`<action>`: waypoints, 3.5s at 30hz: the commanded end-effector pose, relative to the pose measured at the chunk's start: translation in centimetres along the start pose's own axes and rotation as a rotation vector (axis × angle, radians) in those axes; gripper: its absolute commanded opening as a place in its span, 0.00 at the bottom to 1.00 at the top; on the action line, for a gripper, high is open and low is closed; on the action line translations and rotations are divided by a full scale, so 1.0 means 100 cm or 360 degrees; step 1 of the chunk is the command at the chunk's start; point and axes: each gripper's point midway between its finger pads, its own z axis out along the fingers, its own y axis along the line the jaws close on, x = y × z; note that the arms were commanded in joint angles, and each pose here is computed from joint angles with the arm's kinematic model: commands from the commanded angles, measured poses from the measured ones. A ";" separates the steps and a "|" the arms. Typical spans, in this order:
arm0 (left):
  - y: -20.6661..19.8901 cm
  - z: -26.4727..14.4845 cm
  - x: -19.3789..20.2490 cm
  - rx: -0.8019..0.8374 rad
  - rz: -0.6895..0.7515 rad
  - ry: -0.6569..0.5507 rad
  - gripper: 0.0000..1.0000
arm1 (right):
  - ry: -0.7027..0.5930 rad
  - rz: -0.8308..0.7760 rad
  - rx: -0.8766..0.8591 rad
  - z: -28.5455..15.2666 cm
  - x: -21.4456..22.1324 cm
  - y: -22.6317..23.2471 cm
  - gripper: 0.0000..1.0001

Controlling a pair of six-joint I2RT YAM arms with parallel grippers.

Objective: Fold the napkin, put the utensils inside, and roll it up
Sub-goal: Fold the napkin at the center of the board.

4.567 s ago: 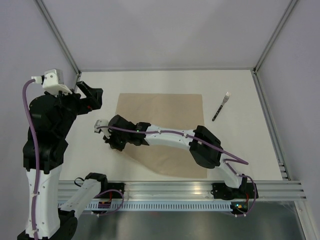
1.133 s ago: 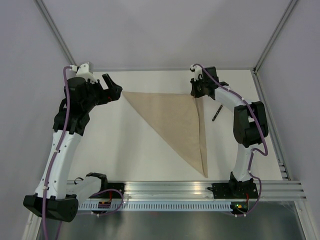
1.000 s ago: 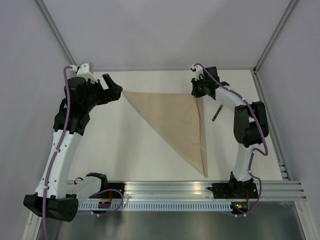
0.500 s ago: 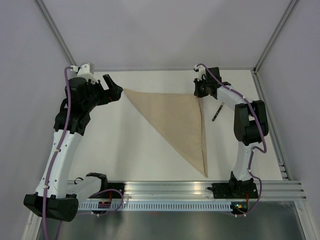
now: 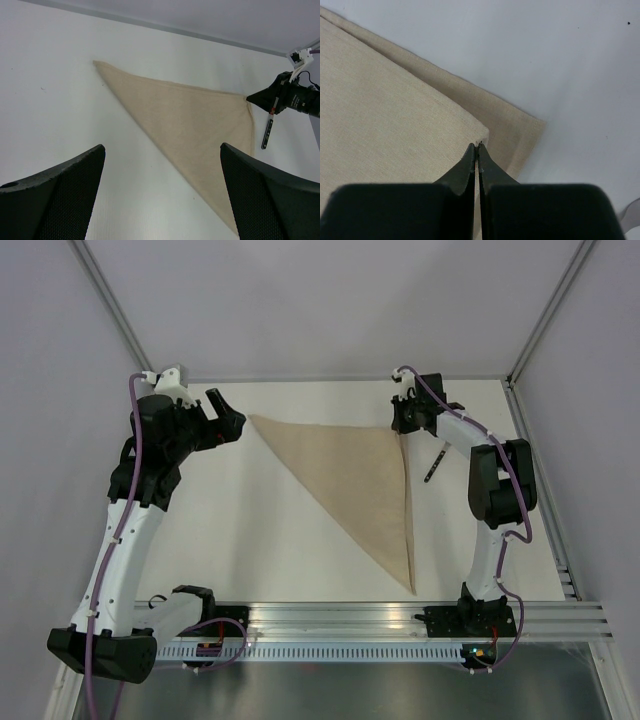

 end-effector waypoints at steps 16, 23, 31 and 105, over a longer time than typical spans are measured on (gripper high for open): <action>-0.009 0.003 -0.006 0.0068 -0.0079 -0.0026 1.00 | -0.0099 0.0007 0.0020 0.002 -0.022 -0.016 0.01; -0.007 0.007 0.000 0.0059 -0.0090 -0.0004 1.00 | -0.0075 0.0012 0.0047 0.008 -0.014 -0.024 0.00; -0.003 0.021 0.014 0.0068 -0.0155 0.0020 1.00 | -0.0018 0.0011 0.0088 0.021 0.000 -0.034 0.00; 0.044 0.125 0.139 -0.0036 -0.0485 0.0270 0.97 | 0.0143 0.0219 0.0599 -0.070 0.010 -0.097 0.57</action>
